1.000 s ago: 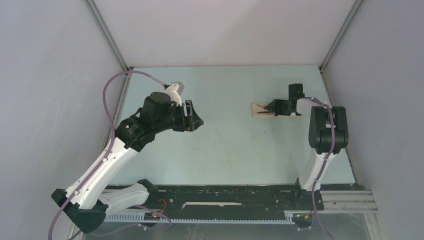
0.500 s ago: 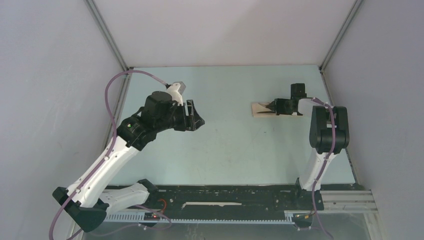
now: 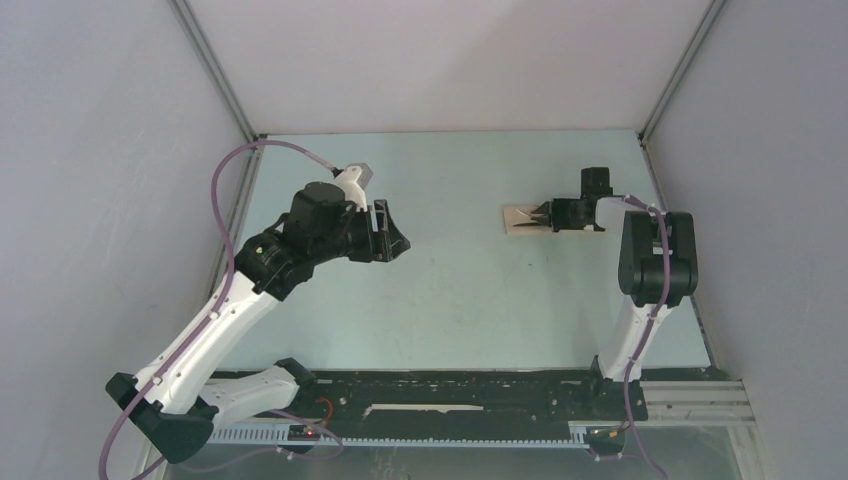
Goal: Fold the napkin into a case and place the utensils inside
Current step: Reset both arms
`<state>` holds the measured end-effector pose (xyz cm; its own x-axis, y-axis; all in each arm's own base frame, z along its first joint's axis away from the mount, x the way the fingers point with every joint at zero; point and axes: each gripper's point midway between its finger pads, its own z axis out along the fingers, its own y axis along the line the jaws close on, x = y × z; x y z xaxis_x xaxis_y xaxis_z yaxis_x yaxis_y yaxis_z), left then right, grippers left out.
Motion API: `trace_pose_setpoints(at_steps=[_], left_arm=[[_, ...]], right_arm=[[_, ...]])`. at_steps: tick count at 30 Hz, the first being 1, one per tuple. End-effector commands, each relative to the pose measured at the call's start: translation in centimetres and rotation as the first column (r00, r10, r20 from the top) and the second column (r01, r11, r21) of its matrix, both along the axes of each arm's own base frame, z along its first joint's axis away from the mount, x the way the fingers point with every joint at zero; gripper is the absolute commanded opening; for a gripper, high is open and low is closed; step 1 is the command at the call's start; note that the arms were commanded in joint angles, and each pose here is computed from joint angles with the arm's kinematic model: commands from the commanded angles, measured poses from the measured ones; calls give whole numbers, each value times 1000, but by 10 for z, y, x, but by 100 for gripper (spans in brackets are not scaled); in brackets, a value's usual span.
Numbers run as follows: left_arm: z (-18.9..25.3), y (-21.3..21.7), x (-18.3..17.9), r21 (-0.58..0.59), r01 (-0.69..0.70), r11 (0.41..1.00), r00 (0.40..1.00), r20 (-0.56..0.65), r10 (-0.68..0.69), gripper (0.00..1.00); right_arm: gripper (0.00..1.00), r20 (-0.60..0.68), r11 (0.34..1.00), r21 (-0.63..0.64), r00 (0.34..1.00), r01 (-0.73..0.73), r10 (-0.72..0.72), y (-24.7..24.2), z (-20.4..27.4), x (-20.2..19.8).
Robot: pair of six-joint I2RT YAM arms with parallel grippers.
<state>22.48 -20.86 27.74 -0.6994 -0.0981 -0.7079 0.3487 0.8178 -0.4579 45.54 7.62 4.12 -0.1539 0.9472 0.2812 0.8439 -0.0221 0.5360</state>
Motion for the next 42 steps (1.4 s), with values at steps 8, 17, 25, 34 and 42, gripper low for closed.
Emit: trace_pose_setpoints(at_steps=[8, 17, 25, 34, 42], left_arm=[[16, -3, 0, -45, 16, 999, 999, 45, -14, 67], [14, -5, 1, -45, 26, 999, 999, 43, -24, 67], [44, 2, -3, -82, 23, 996, 990, 138, -12, 70], [133, 33, -17, -269, -30, 963, 910, 392, 138, 75], [221, 105, -49, -401, -145, 905, 734, 570, 370, 97]], right_arm=[[40, 145, 993, -27, 983, -112, 115, 14, 55, -9], [49, 382, 945, -213, 869, -249, 315, 18, 126, -37], [68, 520, 649, -701, 410, -297, 749, 44, 258, -111], [92, 471, 493, -863, 179, -108, 864, 40, 344, -229], [100, 546, 511, -829, 128, 228, 828, 11, 435, -312]])
